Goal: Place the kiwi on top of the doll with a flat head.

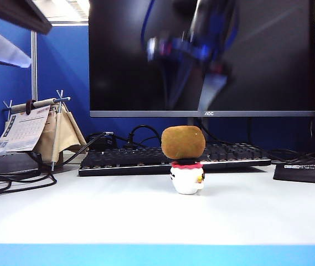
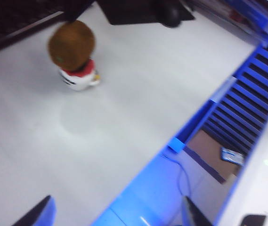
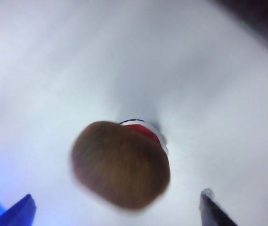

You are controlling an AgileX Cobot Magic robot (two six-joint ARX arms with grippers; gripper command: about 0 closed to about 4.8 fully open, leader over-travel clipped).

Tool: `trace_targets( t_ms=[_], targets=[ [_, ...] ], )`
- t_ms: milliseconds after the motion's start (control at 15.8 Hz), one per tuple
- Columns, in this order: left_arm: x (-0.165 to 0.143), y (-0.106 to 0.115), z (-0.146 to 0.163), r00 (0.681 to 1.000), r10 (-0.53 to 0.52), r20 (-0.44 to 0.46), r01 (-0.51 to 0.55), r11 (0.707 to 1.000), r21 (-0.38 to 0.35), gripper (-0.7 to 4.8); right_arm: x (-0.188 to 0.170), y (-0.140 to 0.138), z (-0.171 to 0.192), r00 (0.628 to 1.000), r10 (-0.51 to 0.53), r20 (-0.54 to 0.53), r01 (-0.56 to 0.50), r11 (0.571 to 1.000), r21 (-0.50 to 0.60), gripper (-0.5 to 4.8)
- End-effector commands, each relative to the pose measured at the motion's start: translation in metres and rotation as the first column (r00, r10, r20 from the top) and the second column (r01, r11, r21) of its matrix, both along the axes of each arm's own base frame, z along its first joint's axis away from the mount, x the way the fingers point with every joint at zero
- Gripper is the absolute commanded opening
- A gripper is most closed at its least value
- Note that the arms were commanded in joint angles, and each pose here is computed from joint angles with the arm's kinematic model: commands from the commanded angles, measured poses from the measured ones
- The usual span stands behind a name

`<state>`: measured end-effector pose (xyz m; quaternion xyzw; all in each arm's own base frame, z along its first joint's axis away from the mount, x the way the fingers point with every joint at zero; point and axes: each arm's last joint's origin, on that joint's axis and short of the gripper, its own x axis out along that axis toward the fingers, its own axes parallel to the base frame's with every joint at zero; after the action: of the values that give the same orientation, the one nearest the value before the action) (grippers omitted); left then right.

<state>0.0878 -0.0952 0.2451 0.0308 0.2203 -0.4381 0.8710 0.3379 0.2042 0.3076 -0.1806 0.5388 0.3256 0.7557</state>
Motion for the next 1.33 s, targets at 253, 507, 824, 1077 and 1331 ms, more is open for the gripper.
trace_targets(
  t_ms=[253,507,824,1077,1331],
  targets=[
    [0.003,0.003,0.002,0.990,0.131,0.059,-0.133,0.991,0.026,1.44,-0.065,-0.038,0.089,0.979,-0.039,0.202,0.012,0.991,0.137,2.42],
    [0.009,0.007,0.006,0.928,0.338,0.156,-0.348,0.937,0.037,0.16,-0.136,-0.079,0.115,0.867,-0.182,0.463,-0.010,0.924,0.382,2.08],
    [0.012,0.003,-0.011,0.919,0.320,0.231,-0.332,0.943,0.017,0.16,-0.209,-0.127,0.051,0.692,-0.400,0.601,0.033,0.850,0.527,2.02],
    [0.015,0.001,-0.043,0.905,0.346,0.246,-0.336,0.938,-0.082,0.14,-0.241,-0.149,-0.006,0.605,-0.479,0.636,0.026,0.811,0.585,1.97],
    [0.012,0.005,-0.073,0.929,0.351,0.120,-0.340,0.935,-0.099,-0.06,-0.253,-0.158,-0.054,0.520,-0.541,0.661,0.036,0.787,0.616,1.11]
  ],
)
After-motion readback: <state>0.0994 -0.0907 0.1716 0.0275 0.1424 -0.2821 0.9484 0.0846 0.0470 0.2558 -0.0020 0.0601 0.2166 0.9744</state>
